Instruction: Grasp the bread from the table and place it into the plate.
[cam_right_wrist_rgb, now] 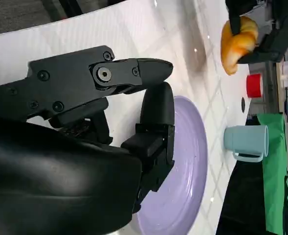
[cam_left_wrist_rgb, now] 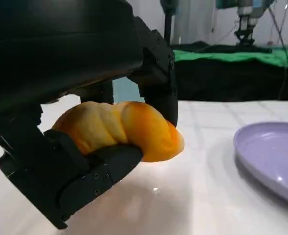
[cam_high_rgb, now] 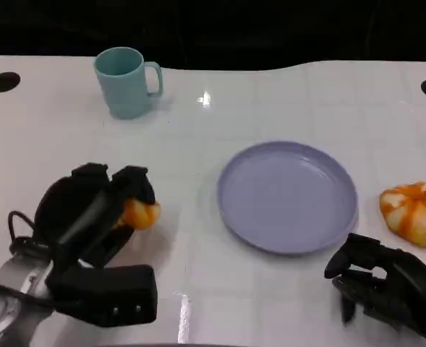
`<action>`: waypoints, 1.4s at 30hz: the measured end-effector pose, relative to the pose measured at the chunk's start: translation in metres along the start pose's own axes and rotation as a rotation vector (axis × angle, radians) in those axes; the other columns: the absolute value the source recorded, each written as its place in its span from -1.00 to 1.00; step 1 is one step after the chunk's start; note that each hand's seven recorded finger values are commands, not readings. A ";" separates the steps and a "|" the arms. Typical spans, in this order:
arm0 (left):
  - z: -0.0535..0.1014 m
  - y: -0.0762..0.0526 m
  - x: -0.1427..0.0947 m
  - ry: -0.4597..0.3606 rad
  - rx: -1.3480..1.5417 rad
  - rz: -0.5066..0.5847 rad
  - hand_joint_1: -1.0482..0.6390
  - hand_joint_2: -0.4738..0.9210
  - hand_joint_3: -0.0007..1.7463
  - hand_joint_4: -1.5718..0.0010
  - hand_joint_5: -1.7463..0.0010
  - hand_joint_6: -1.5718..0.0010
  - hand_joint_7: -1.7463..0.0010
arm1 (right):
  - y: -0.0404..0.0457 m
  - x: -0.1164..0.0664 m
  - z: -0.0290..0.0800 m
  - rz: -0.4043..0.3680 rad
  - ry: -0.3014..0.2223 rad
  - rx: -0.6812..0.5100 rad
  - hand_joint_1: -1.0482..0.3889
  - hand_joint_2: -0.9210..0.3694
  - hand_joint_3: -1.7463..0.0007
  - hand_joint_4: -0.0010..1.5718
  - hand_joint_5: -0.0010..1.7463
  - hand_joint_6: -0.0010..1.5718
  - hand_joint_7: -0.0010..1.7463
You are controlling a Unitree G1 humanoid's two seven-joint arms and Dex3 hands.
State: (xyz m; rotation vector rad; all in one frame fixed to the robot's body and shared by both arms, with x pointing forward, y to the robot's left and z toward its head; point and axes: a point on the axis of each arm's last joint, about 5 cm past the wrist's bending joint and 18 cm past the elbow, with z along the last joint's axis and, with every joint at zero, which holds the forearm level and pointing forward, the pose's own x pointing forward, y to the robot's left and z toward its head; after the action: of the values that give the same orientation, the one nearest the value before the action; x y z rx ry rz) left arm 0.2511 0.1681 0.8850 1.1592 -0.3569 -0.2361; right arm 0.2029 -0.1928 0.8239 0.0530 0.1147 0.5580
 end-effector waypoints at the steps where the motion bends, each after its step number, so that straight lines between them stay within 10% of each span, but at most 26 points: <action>1: 0.001 0.001 0.002 -0.004 0.000 0.004 0.11 0.17 0.88 0.05 -1.00 0.29 -1.00 | 0.0000 0.000 0.000 0.000 -0.001 -0.001 -0.28 -1.00 0.70 -0.16 1.00 -0.16 0.57; 27: 0.039 0.006 0.049 -0.150 -0.043 0.130 0.01 0.37 0.18 0.06 -1.00 0.31 -1.00 | -0.0019 0.000 0.000 -0.006 0.005 -0.005 -0.32 -1.00 0.72 -0.13 1.00 -0.14 0.62; 42: 0.064 -0.006 0.069 -0.225 -0.090 0.142 0.02 0.33 0.22 0.02 -1.00 0.27 -1.00 | -0.0025 0.001 0.002 -0.020 0.015 0.003 -0.37 -1.00 0.75 -0.08 1.00 -0.06 0.58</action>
State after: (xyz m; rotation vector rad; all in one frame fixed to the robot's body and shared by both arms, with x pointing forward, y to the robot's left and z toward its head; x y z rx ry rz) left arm 0.2890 0.0862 0.9127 1.0161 -0.6187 -0.2564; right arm 0.2054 -0.1944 0.8253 0.0502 0.1305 0.5386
